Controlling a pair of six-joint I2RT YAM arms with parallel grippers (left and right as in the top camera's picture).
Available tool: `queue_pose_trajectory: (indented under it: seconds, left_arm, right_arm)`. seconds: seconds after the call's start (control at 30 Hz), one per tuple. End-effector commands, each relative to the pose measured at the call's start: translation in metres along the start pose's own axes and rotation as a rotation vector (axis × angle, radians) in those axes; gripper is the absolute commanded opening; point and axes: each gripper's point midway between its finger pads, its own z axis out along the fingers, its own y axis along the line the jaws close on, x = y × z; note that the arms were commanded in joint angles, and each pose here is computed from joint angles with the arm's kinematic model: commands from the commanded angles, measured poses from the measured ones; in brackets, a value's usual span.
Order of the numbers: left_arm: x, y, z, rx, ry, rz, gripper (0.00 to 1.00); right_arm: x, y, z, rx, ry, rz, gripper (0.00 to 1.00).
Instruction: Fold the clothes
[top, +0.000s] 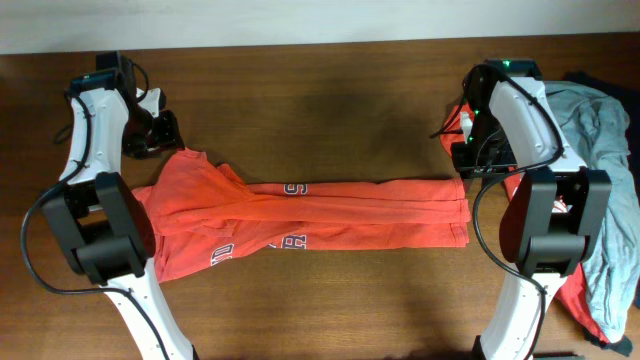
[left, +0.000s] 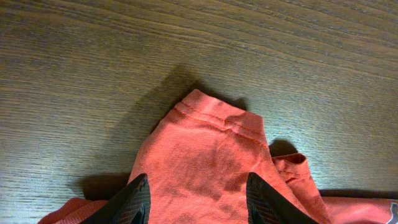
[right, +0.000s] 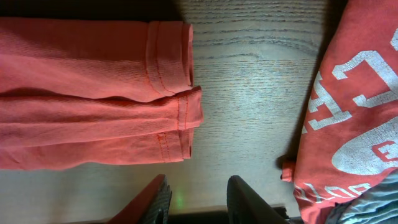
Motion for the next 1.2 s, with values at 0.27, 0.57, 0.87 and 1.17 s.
queue_pose_trajectory:
  seconds: [0.27, 0.57, 0.87, 1.17]
  left_arm:
    - [0.004, 0.013, 0.013, -0.049, 0.032, 0.011, 0.50]
    - [0.015, 0.016, 0.042, -0.043, 0.110, 0.001, 0.49]
    - [0.015, 0.018, 0.055, -0.042, 0.119, 0.000, 0.27]
    - [0.017, 0.011, 0.057, 0.003, 0.133, -0.005, 0.01]
  right_arm:
    - [0.004, -0.002, -0.007, -0.009, -0.021, 0.016, 0.36]
    - [0.004, -0.002, -0.007, -0.009, -0.021, 0.016, 0.36]
    - [0.004, -0.002, -0.007, -0.009, -0.020, 0.016, 0.35]
    - [0.004, -0.002, -0.007, -0.009, -0.020, 0.016, 0.35]
